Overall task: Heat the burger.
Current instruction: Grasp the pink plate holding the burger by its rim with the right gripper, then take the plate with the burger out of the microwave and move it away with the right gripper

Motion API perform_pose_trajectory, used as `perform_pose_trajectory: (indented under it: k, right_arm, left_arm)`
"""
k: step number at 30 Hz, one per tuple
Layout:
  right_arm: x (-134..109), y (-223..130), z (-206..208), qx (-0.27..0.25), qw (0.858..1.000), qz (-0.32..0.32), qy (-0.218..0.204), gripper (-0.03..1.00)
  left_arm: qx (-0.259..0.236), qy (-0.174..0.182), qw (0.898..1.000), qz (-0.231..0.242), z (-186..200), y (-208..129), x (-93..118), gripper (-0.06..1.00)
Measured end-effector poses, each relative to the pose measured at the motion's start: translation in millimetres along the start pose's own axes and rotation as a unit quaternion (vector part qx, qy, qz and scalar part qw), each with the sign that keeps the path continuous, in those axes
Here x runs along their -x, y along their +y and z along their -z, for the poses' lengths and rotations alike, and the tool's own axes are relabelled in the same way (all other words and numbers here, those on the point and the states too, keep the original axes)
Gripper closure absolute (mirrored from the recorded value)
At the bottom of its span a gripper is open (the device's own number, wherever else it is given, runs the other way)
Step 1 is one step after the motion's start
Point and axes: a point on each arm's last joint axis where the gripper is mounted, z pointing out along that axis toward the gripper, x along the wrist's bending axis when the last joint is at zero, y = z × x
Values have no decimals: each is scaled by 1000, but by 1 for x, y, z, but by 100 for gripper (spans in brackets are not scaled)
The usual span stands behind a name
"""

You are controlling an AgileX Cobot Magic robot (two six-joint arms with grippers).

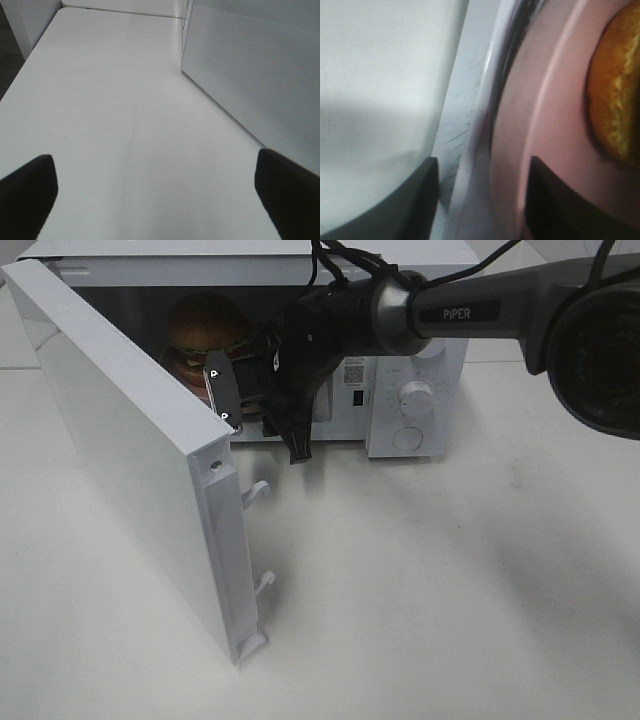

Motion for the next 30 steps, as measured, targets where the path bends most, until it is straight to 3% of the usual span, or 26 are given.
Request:
perform_pose_trajectory:
  k: [1,2,4,5,6,30]
  right_arm:
    - [0,0,0,0,1000,0,0,51]
    - [0,4,3,4,1000,-4,4,64]
    - [0,5,3,5,1000,-6,5,69]
    - [2,8,4,9,1000,-1,-4,80]
    - [4,8,4,10,1000,6,-14,84]
    - [9,4,21,-4,999,36,10,84]
  left_arm:
    - [0,0,1000,0,0,0,0,-5]
    - [0,0,1000,0,0,0,0,-5]
    - [0,0,1000,0,0,0,0,-5]
    - [0,0,1000,0,0,0,0,-5]
    - [0,0,1000,0,0,0,0,-5]
    - [0,0,1000,0,0,0,0,-5]
